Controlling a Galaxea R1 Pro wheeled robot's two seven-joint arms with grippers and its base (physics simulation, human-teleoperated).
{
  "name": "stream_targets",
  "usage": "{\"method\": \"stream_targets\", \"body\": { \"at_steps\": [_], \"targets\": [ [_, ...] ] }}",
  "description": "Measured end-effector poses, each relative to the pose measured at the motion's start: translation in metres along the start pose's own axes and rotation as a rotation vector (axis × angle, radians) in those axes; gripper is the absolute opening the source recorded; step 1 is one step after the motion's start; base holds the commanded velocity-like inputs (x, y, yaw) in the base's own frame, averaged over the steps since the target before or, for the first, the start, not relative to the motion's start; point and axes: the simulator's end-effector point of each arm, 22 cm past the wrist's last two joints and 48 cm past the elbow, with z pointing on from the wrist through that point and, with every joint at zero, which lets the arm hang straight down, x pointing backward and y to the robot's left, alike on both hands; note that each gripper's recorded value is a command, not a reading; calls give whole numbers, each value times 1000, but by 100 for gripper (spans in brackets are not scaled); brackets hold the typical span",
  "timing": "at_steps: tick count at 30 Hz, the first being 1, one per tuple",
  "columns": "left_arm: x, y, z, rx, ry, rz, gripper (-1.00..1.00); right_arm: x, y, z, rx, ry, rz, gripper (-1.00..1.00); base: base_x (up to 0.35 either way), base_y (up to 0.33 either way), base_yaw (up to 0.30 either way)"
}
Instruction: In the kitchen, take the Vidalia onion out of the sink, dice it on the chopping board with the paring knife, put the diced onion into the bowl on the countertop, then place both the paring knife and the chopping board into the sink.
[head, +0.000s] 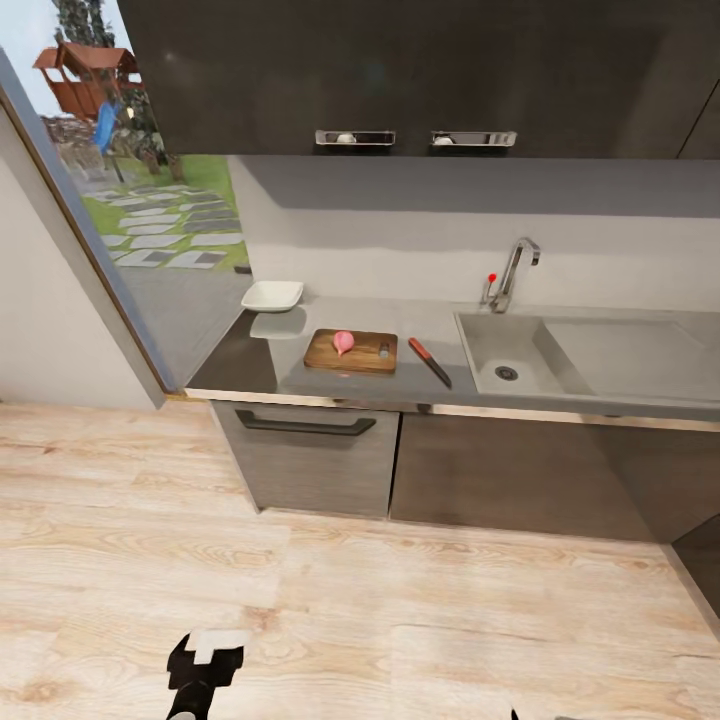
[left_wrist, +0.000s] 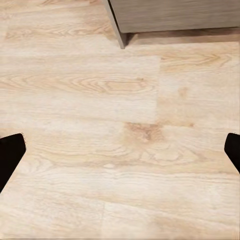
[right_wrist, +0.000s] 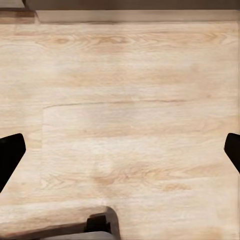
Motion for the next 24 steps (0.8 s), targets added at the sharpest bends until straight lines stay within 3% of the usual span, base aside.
{"method": "stream_targets", "body": {
  "at_steps": [8,13,24],
  "targets": [
    [5,14,2,-16,18,12,100,1,0,-1,2,0,4,100,0,0,0],
    [1,14,1,-17,12,11,100,-16,0,-1,3,-69,6,100,0,0,0],
    [-7,13,0,-15,-5,8,100,-27,0,-2,3,-100,8,100,0,0,0]
  ]
}}
